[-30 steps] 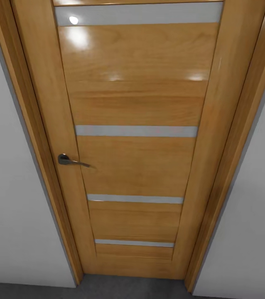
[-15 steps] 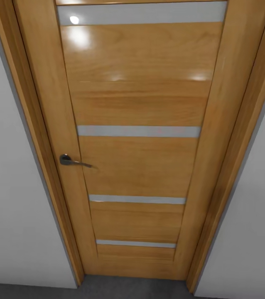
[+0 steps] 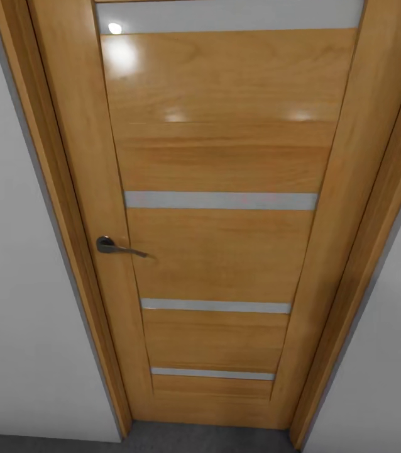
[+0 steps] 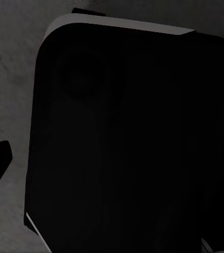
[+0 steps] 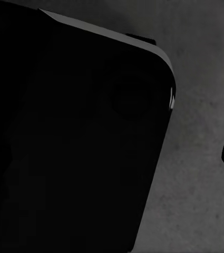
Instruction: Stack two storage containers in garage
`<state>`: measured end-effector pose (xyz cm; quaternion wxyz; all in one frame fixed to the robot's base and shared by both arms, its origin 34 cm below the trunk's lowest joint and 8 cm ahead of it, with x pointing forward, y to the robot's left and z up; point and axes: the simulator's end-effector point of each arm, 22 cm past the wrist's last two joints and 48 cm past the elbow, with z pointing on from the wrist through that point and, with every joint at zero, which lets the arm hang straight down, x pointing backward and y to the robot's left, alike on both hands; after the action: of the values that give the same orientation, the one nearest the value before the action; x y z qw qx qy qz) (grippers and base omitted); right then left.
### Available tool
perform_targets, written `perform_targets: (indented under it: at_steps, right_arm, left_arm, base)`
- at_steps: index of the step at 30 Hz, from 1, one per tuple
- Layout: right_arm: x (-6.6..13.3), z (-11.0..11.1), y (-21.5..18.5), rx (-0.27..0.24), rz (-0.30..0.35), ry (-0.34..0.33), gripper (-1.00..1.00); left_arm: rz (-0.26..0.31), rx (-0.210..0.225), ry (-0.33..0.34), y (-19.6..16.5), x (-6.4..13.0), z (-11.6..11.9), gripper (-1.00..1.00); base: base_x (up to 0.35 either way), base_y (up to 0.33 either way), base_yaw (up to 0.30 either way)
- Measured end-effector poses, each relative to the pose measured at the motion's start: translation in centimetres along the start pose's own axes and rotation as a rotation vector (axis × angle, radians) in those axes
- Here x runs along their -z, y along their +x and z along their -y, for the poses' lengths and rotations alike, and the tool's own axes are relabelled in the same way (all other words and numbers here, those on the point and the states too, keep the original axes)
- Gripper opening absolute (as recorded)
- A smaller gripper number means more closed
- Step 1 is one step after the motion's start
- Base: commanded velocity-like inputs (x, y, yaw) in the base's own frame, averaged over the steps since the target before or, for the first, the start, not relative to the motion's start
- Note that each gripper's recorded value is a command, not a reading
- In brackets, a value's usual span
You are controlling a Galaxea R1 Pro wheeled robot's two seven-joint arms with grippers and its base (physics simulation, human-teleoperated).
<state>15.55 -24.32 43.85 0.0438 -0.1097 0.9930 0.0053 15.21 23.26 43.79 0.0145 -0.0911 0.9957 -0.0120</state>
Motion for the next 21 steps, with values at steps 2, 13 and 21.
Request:
perform_targets:
  at_steps: [2,13,21]
  right_arm:
    - [0.0,0.0,0.03,-0.001,-0.001,0.0,1.0]
    - [0.0,0.01,-0.07,-0.004,0.003,0.0,1.0]
    - [0.0,0.04,-0.07,-0.013,0.003,0.002,1.0]
  left_arm:
    - [0.0,0.0,0.0,0.0,0.0,0.0,1.0]
    - [0.0,0.001,0.0,-0.01,0.0,0.0,1.0]
    - [0.001,0.001,0.0,-0.04,0.0,0.09,1.0]
  base:
    - [0.001,0.001,0.0]
    - [0.0,0.0,-0.002]
    - [0.0,0.0,-0.158]
